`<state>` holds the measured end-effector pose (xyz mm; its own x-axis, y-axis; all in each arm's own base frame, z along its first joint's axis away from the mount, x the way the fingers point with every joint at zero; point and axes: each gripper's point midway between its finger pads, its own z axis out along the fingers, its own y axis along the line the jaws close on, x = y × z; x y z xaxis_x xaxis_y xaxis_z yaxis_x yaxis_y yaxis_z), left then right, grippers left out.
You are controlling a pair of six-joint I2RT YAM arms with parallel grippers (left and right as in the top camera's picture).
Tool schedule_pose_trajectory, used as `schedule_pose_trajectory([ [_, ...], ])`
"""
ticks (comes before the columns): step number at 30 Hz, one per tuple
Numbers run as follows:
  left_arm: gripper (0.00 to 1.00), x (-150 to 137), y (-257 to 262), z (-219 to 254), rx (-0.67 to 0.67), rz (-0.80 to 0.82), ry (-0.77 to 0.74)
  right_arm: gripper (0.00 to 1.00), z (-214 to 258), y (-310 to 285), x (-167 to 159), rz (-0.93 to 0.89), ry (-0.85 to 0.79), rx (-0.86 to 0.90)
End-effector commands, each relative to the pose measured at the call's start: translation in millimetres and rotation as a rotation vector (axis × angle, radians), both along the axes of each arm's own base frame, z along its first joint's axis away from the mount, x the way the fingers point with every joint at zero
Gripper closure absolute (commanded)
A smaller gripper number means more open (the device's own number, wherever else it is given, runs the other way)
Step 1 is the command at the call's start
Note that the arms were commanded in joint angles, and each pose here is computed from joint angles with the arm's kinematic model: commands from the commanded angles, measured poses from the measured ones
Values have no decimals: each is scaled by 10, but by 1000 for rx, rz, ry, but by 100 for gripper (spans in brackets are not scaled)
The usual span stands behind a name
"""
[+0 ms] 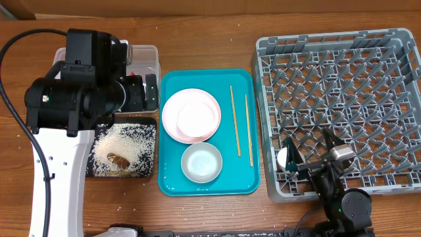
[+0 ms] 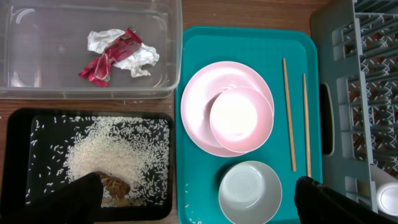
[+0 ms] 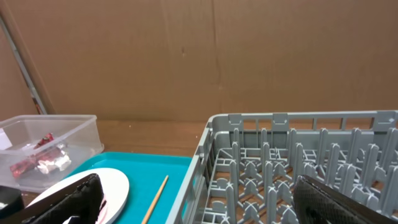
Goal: Sort waste into correct bins and load items into the dishwasher
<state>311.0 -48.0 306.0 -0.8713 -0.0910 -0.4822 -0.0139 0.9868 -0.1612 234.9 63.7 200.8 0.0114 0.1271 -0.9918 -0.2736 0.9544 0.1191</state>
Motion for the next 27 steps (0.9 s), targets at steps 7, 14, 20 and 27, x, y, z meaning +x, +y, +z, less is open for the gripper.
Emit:
schedule_pose_trajectory([
  [7,0,20,-25,7,-8,-4,-2,0,-308,-14,37,-12,64,-22],
  [14,0,20,-25,7,-8,-4,-2,0,-310,-14,37,-12,65,-23],
  [20,0,20,-25,7,-8,-4,-2,0,-310,-14,37,-12,65,-23],
  [27,0,20,-25,7,-8,-4,-2,0,-311,-14,37,-12,66,-22],
])
